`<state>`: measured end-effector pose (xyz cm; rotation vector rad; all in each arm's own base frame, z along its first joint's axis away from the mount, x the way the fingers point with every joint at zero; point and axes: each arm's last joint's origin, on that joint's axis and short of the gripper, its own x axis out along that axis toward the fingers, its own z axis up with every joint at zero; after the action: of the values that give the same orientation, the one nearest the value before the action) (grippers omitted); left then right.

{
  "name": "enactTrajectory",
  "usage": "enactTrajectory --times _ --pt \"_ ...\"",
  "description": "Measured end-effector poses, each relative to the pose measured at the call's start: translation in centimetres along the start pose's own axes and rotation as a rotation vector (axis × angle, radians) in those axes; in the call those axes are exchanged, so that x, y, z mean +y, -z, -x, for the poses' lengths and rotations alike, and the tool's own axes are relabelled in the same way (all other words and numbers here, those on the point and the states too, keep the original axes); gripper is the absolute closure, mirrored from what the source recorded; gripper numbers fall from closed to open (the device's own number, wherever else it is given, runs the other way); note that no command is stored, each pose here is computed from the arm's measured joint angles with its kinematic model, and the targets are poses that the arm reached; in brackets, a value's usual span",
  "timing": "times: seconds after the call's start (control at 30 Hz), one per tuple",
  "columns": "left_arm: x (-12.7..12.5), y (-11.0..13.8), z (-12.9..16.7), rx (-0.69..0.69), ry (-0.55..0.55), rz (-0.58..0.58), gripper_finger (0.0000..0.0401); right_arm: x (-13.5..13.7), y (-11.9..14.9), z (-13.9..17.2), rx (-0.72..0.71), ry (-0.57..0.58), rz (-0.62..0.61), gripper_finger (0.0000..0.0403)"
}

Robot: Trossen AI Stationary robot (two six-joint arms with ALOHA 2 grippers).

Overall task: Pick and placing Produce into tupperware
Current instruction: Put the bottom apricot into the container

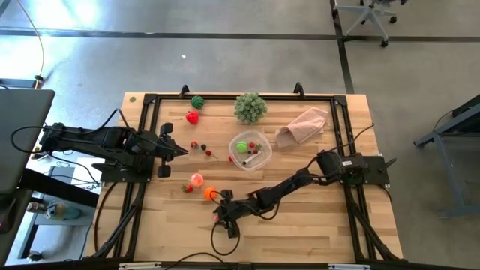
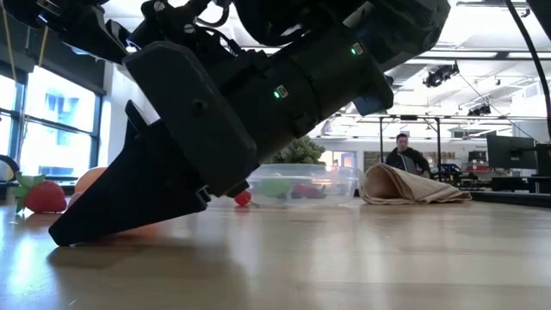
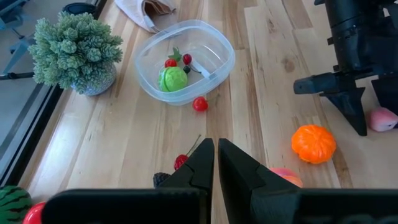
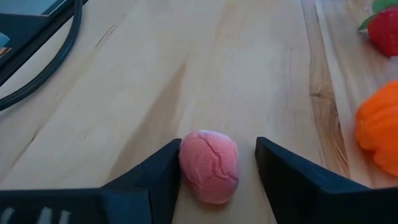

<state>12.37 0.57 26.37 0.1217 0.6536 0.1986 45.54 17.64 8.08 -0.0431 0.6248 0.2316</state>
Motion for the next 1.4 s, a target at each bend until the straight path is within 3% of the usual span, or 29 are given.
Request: enactTrajectory --times 0.8,1.13,1.4 --pt "0.00 0.01 0.00 0.001 -0.001 0.000 0.0387 -0.02 0.17 -0.03 0.006 0.003 -0.024 0.0224" --pt "0.00 0.01 -0.01 0.001 -0.001 0.000 0.0387 -0.11 0.19 -0.03 0.007 0.008 -0.026 0.0274" --pt "0.00 0.01 0.00 0.001 0.000 0.000 0.0387 -0.11 0.20 -0.03 0.004 0.008 -0.025 0.0279"
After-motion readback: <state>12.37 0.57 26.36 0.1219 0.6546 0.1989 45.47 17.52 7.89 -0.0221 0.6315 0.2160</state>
